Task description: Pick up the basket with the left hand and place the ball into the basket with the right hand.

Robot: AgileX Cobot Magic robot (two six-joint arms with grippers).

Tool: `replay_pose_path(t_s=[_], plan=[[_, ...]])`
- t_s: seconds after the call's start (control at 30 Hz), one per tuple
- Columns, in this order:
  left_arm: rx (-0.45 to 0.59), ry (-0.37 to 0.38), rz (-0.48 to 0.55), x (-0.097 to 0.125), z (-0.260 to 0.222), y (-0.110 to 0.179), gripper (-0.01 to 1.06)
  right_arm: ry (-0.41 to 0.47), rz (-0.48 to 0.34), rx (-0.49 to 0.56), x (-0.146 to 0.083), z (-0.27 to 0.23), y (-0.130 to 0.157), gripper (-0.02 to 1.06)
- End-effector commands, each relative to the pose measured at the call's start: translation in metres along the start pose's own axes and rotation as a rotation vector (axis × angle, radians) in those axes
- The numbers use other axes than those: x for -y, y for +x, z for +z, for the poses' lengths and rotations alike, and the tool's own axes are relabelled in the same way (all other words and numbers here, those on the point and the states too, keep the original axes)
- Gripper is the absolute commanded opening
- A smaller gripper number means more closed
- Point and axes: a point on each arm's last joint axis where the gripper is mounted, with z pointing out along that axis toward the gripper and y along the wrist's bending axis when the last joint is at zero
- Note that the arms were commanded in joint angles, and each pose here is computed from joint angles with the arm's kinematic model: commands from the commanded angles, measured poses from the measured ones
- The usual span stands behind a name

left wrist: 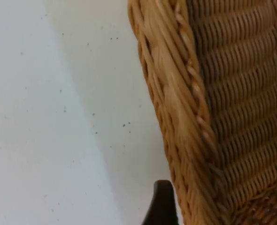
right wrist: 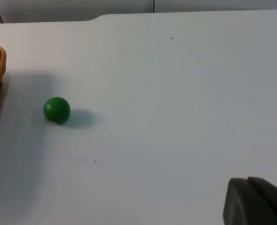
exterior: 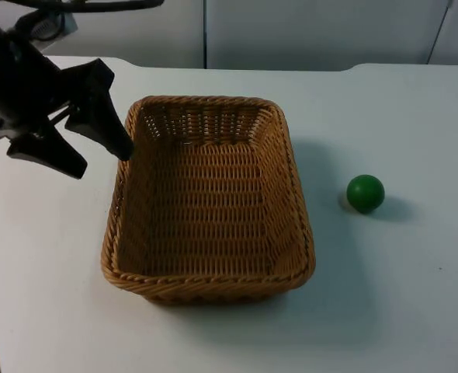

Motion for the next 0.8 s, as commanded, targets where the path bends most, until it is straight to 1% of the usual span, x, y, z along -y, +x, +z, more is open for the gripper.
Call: replay_pose_path(t_s=[0.0,0.13,0.37,0.43,0.53,0.67,0.77], plan=[[0.003,-0.006,0.005,-0.002,0.006,-0.004,0.67,-0.008,-0.006,0.005,-0.001,0.001,0.001,0.00],[0.005,-0.021,0.006,-0.008,0.014,-0.005,0.67,-0.008,-0.006,0.005,-0.001,0.001,0.001,0.00],[-0.028,-0.007,-0.012,-0.019,0.032,-0.003,0.67,-0.008,-0.006,0.005,-0.001,0.001,0.001,0.00],[-0.029,0.002,-0.010,-0.020,0.035,-0.003,0.67,-0.008,-0.006,0.005,-0.001,0.001,0.001,0.00],[-0.023,0.040,0.004,-0.015,0.046,-0.004,0.67,-0.008,-0.006,0.005,-0.001,0.001,0.001,0.00],[-0.034,0.051,0.026,-0.012,0.059,-0.008,0.67,-0.008,-0.006,0.005,-0.001,0.001,0.001,0.00],[-0.037,0.045,-0.005,-0.016,0.066,-0.009,0.66,-0.008,-0.006,0.005,-0.001,0.001,0.001,0.00]])
